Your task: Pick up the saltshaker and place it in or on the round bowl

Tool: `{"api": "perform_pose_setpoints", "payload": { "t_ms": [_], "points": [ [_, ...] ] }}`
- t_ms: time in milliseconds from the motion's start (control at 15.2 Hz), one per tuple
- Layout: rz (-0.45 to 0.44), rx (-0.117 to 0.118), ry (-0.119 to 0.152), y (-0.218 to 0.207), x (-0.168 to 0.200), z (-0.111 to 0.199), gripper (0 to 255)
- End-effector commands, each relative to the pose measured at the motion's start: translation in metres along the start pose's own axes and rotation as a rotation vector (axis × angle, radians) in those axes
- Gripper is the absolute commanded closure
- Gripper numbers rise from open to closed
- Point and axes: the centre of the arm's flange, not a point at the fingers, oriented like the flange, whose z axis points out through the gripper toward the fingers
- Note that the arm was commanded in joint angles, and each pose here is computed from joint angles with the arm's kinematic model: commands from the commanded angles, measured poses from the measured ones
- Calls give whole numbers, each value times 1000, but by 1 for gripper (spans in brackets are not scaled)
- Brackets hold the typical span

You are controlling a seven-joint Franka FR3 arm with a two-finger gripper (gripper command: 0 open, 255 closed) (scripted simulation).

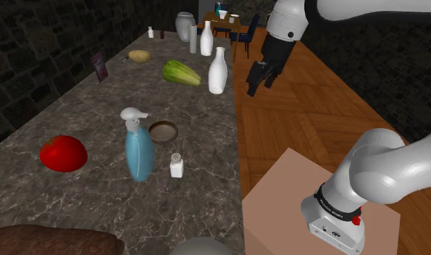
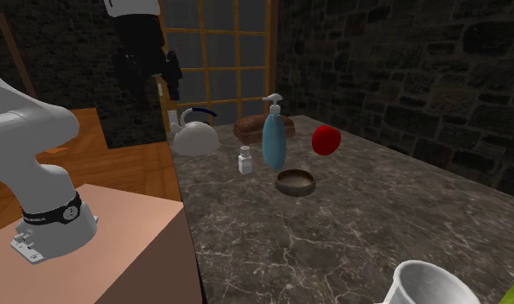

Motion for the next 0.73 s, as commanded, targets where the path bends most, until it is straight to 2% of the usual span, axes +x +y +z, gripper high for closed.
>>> {"api": "perform_pose_setpoints", "payload": {
  "t_ms": [0, 660],
  "points": [
    [4, -2, -8, -21, 6, 12, 0],
    [19, -16, -51, -130, 38, 85, 0]
  ]
}}
